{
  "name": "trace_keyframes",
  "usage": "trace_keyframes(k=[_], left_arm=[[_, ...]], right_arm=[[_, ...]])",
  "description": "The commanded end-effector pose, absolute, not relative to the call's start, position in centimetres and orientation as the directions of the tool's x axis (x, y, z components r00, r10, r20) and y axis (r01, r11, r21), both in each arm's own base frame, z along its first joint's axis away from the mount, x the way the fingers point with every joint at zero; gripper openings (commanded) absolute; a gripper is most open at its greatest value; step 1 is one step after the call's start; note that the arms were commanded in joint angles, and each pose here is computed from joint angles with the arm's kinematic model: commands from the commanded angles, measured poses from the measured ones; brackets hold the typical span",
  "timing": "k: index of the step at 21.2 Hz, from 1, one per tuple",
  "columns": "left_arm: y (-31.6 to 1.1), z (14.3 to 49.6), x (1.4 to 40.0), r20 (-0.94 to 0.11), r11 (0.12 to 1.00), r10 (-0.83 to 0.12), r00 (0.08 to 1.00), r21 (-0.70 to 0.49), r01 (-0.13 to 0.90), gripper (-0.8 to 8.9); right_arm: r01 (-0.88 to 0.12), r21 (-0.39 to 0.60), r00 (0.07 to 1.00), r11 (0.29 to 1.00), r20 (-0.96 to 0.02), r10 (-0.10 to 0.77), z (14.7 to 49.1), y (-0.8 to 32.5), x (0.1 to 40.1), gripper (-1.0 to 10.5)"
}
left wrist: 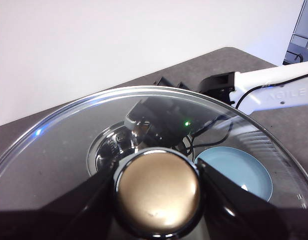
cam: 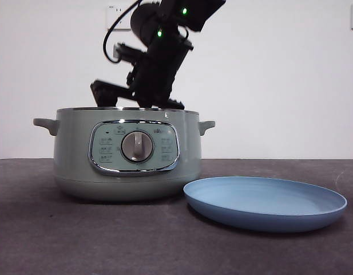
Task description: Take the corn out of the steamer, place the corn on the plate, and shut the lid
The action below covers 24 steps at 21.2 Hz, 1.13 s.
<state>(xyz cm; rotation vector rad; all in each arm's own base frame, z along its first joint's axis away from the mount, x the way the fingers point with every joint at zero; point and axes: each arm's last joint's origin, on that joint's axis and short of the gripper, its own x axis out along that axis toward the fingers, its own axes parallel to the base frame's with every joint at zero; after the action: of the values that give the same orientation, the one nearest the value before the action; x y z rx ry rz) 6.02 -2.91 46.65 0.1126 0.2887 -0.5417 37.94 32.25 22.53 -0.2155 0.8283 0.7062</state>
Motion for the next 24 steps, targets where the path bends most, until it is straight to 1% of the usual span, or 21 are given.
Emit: trace_keyframes(k=[1,5,7,8,9,11,12,14,16,18,20,21,23,24], left_arm=[[-2.8,47.4,5.6,-0.237,0.848,-0.506,0.829,0.039,0.529,-0.08],[-2.8,47.4,5.6,-0.237,0.848,-0.506,0.829,0.039,0.529,-0.08],[-2.8,47.4,5.6,-0.236,0.848,-0.506,0.830,0.039,0.528,-0.08],[-2.8,47.4,5.6,-0.237,0.848,-0.506,0.829,0.039,0.529,-0.08],[-2.8,47.4,5.6,-0.237,0.848,-0.506,0.830,0.039,0.528,-0.08],[-2.8,47.4,5.6,-0.237,0.848,-0.506,0.830,0.039,0.528,-0.08],[-2.8,47.4,5.6,-0.237,0.848,-0.506,0.830,0.039,0.528,-0.08],[-2.7,47.4,5.6,-0.239,0.848,-0.506,0.829,0.039,0.528,-0.08],[-2.7,47.4,5.6,-0.243,0.848,-0.505,0.828,0.038,0.528,-0.08],[-2.8,47.4,5.6,-0.243,0.848,-0.506,0.828,0.037,0.529,-0.08],[-2.8,47.4,5.6,-0.243,0.848,-0.506,0.828,0.037,0.529,-0.08],[-2.8,47.4,5.6,-0.243,0.848,-0.506,0.828,0.037,0.529,-0.09],[-2.8,47.4,5.6,-0.243,0.848,-0.506,0.828,0.038,0.529,-0.08],[-2.8,47.4,5.6,-0.243,0.848,-0.506,0.828,0.038,0.529,-0.08]], right_arm=[[-0.651,0.082,0.459,0.755,-0.750,0.477,21.2,32.6,38.2,6.6],[-0.635,0.069,0.445,0.769,-0.781,0.437,19.5,32.7,38.4,5.9],[-0.633,0.069,0.433,0.771,-0.794,0.427,18.8,32.8,38.5,4.7],[-0.634,0.069,0.431,0.771,-0.796,0.425,18.7,32.8,38.4,3.8],[-0.637,0.069,0.430,0.767,-0.794,0.429,18.8,33.0,38.3,2.7],[-0.645,0.074,0.425,0.761,-0.792,0.438,18.8,33.1,38.2,0.2],[-0.645,0.074,0.426,0.761,-0.792,0.437,18.8,33.1,38.2,-0.1],[-0.646,0.074,0.435,0.760,-0.782,0.446,19.1,33.2,38.2,-0.1],[-0.649,0.073,0.470,0.758,-0.745,0.474,21.7,32.9,37.9,-0.1],[-0.654,0.073,0.522,0.753,-0.677,0.518,26.3,32.1,36.9,-0.1],[-0.654,0.069,0.577,0.754,-0.599,0.555,31.9,30.3,35.1,-0.1],[-0.648,0.064,0.597,0.759,-0.575,0.559,34.4,29.1,33.9,-0.1],[-0.601,0.009,0.652,0.799,-0.572,0.497,38.7,25.9,31.3,-0.1],[-0.592,0.007,0.663,0.806,-0.565,0.492,40.1,24.5,30.5,-0.1]])
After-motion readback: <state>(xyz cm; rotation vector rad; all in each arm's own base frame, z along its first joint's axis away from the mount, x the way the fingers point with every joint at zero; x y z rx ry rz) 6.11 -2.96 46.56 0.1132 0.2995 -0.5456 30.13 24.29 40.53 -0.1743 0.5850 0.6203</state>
